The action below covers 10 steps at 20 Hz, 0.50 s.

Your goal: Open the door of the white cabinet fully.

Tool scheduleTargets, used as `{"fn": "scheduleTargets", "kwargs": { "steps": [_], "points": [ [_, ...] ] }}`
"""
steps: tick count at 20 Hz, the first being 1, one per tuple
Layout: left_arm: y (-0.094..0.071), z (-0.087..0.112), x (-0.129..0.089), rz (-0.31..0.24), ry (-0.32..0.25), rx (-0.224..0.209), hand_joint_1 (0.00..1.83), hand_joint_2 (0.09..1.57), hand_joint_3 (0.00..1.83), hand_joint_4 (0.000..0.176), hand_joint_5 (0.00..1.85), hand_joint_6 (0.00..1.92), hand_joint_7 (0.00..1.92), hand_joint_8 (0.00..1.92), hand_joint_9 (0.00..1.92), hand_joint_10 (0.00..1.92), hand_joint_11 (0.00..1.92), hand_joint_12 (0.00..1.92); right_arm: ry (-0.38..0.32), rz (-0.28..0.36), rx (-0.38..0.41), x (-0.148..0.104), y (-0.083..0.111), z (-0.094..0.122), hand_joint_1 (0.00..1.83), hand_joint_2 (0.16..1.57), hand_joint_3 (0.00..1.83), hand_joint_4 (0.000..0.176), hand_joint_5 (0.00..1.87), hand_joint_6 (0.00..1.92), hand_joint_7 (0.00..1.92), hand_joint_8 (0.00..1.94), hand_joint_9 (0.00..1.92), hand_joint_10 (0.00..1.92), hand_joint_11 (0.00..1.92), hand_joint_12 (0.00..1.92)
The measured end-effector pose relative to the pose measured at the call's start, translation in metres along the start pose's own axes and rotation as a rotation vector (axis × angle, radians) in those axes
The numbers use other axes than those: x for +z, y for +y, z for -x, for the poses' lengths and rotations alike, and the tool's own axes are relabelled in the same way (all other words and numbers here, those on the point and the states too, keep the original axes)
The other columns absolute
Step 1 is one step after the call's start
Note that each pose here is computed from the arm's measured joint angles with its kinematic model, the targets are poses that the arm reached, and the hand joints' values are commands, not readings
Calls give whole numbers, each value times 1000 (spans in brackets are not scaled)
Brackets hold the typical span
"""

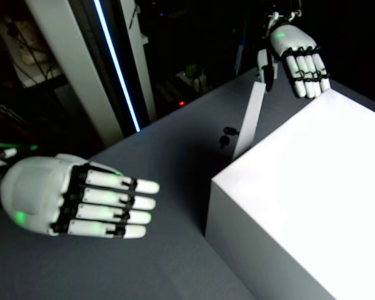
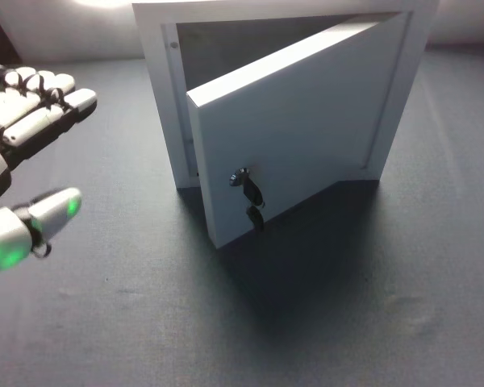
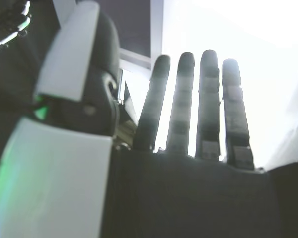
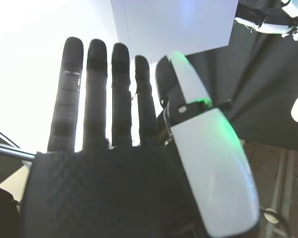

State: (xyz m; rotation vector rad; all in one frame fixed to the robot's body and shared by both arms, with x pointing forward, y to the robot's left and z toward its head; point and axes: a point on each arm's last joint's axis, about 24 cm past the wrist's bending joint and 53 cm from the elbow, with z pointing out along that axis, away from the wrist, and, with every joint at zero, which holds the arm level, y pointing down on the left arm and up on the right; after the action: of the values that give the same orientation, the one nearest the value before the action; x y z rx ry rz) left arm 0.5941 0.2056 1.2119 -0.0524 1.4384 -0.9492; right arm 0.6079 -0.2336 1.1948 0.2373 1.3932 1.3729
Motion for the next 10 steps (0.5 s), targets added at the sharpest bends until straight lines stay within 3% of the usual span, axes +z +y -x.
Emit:
{"fn": "scheduleTargets", "kwargs": {
  "steps": [4, 10],
  "points": [
    [-8, -7, 5, -31, 15, -5, 0, 1523, 0, 0, 114, 3, 86, 8, 83, 10, 60, 27, 6, -4, -1, 0, -1, -1, 450, 1382, 0, 0, 200, 7, 172, 4, 136, 6, 23, 246],
    [-24, -23, 8, -92, 64, -51, 0, 1558, 10, 0, 115, 0, 69, 0, 55, 4, 62, 27, 12, -7, 9, 0, -5, -5, 454, 1355, 0, 0, 211, 2, 182, 1, 132, 2, 52, 125]
  ]
}}
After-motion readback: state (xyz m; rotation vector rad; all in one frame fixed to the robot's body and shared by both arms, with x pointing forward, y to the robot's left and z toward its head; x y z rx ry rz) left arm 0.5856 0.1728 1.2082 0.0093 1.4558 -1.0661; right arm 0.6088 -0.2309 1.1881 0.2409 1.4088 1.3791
